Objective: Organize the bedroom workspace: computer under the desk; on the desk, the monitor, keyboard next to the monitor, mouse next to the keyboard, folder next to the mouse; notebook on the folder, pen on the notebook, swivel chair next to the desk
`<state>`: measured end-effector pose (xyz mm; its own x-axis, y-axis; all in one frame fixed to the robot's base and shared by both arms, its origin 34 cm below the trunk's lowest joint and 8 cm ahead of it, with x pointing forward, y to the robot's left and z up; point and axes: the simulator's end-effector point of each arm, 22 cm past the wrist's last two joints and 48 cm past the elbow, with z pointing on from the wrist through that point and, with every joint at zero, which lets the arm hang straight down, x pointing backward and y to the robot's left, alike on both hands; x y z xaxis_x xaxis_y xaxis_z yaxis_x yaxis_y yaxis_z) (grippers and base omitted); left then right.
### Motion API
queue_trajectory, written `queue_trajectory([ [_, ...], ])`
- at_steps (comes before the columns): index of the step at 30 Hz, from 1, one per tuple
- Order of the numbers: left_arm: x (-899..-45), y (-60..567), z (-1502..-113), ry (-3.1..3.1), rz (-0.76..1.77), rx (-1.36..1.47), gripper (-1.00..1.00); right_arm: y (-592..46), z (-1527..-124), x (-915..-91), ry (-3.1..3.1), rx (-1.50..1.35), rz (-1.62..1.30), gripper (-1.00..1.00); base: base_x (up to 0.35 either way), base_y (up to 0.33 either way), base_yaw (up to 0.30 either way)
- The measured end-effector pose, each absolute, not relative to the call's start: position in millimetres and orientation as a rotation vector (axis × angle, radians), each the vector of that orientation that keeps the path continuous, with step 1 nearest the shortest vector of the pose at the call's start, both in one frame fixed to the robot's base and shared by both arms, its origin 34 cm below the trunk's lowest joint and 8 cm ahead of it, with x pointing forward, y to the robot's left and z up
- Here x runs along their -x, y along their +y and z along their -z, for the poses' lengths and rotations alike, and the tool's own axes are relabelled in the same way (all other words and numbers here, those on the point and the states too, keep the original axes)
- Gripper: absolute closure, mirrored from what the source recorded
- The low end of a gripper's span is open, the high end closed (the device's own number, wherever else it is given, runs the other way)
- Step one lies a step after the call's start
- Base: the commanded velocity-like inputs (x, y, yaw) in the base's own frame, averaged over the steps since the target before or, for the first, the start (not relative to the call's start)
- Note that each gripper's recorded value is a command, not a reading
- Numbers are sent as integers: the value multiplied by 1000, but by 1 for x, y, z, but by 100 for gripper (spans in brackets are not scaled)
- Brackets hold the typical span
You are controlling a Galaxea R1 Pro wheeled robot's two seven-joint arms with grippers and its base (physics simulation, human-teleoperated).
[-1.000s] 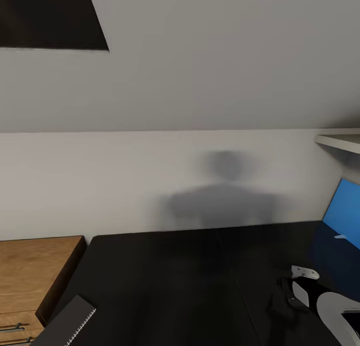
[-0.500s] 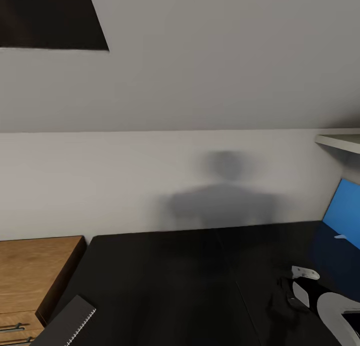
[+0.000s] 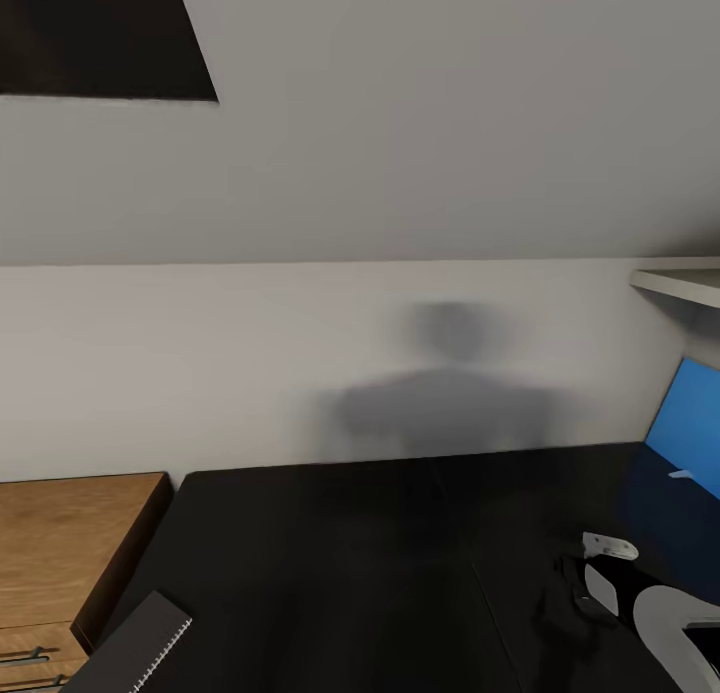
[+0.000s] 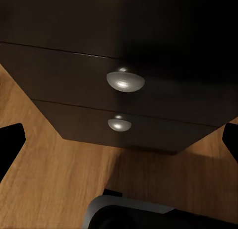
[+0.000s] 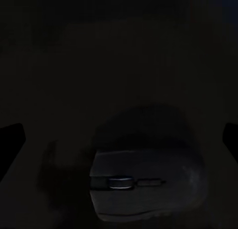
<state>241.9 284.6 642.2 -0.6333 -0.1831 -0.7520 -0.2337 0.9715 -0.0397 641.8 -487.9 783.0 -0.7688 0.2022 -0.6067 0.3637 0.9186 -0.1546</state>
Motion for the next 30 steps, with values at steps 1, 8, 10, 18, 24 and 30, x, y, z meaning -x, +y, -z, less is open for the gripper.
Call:
queue_trajectory([
  [1,-242,285,-642,2272,-77,290,-100,-488,-783,-642,2466,-403,351,-100,0,0,0],
  [8,-243,285,-642,2269,-79,291,-100,-487,-784,-643,2462,-402,351,-100,0,0,-54],
  [10,-243,285,-643,2267,-79,291,-100,-487,-785,-643,2460,-402,350,-100,0,0,-87],
  [18,-244,287,-643,2265,-81,291,-100,-486,-786,-644,2458,-401,349,-100,0,0,-23],
  [24,-244,287,-643,2264,-81,291,-100,-486,-787,-644,2456,-399,348,-100,0,0,-57],
  [30,-246,287,-644,2258,-81,291,-100,-486,-789,-644,2452,-399,346,-100,0,0,-123],
])
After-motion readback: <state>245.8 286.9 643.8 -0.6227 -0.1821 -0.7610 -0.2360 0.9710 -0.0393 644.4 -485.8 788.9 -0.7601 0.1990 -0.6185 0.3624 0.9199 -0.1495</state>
